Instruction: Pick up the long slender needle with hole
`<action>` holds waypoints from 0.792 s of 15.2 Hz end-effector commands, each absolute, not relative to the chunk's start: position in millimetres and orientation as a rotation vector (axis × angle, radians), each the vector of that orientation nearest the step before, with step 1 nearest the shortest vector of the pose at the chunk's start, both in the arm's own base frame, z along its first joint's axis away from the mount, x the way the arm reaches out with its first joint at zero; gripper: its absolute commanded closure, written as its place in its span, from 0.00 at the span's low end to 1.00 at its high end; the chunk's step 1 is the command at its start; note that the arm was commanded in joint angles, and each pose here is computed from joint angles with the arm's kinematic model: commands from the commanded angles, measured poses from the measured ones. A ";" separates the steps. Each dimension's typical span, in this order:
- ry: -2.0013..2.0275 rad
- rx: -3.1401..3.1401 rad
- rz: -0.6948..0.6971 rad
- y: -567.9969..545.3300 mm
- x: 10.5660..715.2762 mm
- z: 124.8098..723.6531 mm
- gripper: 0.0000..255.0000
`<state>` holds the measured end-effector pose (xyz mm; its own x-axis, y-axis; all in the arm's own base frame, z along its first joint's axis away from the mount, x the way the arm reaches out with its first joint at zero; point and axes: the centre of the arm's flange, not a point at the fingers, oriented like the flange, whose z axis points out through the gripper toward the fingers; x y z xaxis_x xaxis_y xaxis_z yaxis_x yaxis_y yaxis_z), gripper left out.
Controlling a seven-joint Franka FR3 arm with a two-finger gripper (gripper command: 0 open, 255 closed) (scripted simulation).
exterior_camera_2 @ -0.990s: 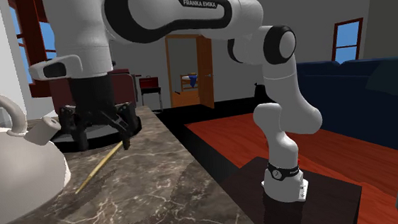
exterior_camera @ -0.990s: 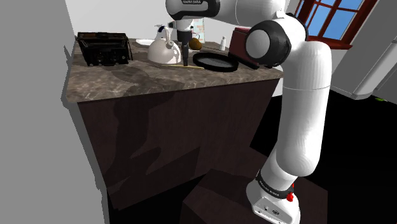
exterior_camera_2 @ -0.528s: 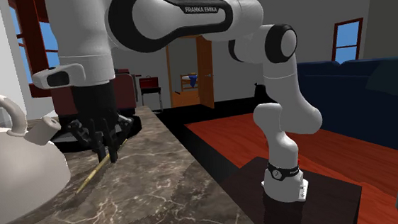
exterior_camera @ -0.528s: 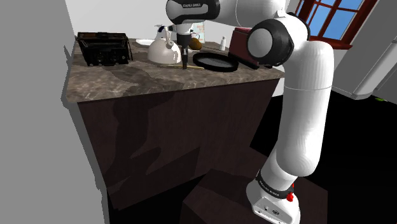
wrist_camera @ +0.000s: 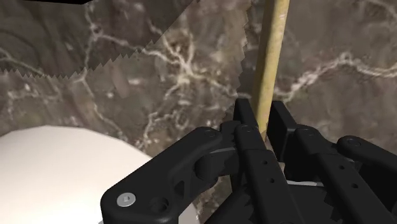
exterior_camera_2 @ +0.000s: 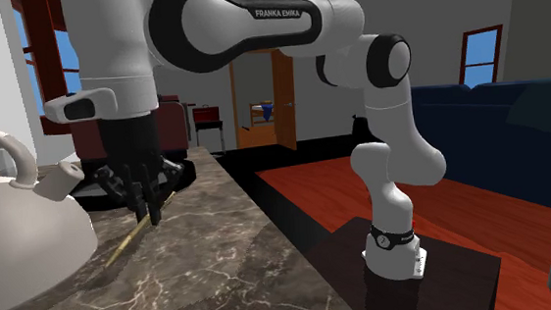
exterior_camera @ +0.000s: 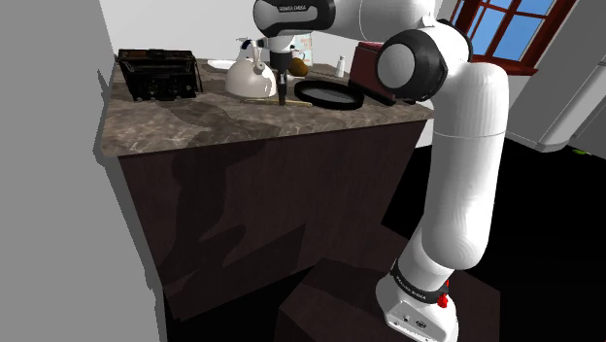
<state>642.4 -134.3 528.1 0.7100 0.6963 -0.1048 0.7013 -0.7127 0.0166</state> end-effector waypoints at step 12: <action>1.165 2.856 -0.148 -135.3 643.4 591.3 1.00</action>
<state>643.8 -134.8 585.3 0.7107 0.6950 -0.1086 0.7002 -0.7138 0.0138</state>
